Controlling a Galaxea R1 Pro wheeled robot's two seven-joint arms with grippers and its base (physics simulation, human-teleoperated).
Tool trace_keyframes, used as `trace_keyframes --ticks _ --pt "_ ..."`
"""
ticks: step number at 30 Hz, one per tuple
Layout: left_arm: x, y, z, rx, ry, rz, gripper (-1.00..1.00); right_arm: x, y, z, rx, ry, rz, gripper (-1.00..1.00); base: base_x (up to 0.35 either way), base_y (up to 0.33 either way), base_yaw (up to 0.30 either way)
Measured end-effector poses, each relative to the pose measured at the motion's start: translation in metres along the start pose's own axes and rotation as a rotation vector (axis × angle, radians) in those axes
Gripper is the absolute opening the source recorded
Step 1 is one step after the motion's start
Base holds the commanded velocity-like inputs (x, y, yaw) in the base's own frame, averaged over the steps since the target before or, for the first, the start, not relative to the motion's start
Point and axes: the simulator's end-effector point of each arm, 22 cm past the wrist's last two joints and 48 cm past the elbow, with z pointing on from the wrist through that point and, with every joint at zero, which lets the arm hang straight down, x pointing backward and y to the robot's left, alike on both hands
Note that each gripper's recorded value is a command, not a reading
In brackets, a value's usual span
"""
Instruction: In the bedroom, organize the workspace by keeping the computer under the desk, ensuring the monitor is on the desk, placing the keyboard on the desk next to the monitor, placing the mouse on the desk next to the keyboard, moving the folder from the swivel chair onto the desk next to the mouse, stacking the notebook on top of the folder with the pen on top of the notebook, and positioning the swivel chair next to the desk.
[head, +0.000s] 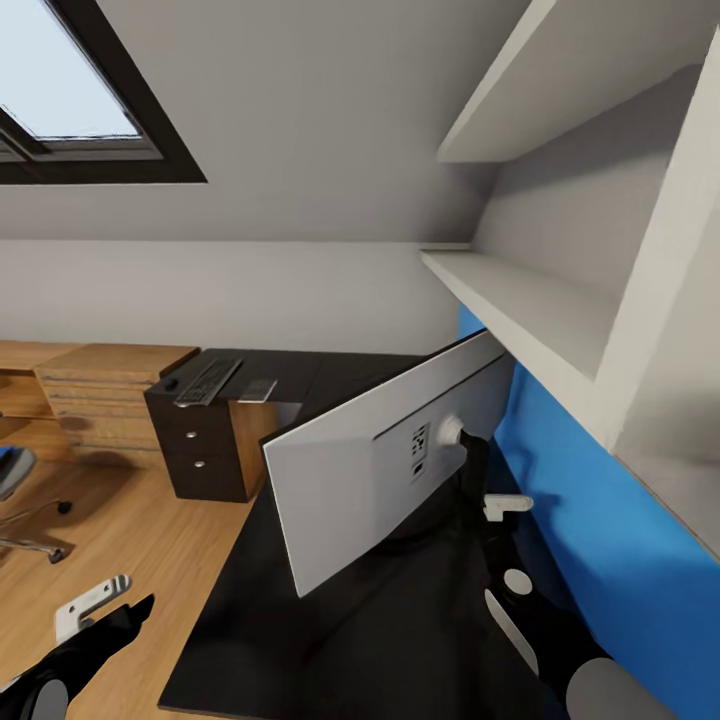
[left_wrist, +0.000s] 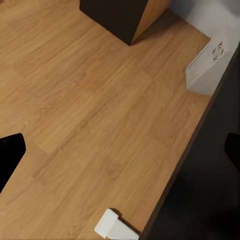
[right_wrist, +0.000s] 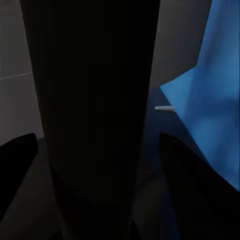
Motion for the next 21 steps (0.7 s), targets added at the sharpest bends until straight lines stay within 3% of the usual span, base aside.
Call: trace_keyframes --ticks 4,11,12,13,21 --pt "0.0003 -0.0007 0.0001 0.001 0.001 0.000 1.00 -0.0001 0.0001 0.0001 0.000 0.000 -0.001 -1.00 0.250 0.000 0.000" --pt "0.0004 -0.0007 0.0005 0.000 0.001 0.001 1.00 -0.0001 0.0006 0.0004 -0.002 -0.001 -0.002 -1.00 0.030 0.000 0.000" --pt "0.0003 -0.0005 0.0005 0.000 0.001 0.001 1.00 -0.0001 0.0006 0.0005 -0.002 -0.001 -0.001 1.00 0.004 0.000 0.000" --pt "0.0001 0.0000 0.0006 -0.001 0.001 0.001 1.00 0.0037 -0.0026 0.0000 0.009 0.007 0.017 1.00 0.002 0.000 0.000" --pt "-0.0012 0.0014 0.0003 -0.003 -0.002 0.000 1.00 0.0043 -0.0031 -0.0001 0.010 0.009 0.017 1.00 0.000 0.000 0.000"
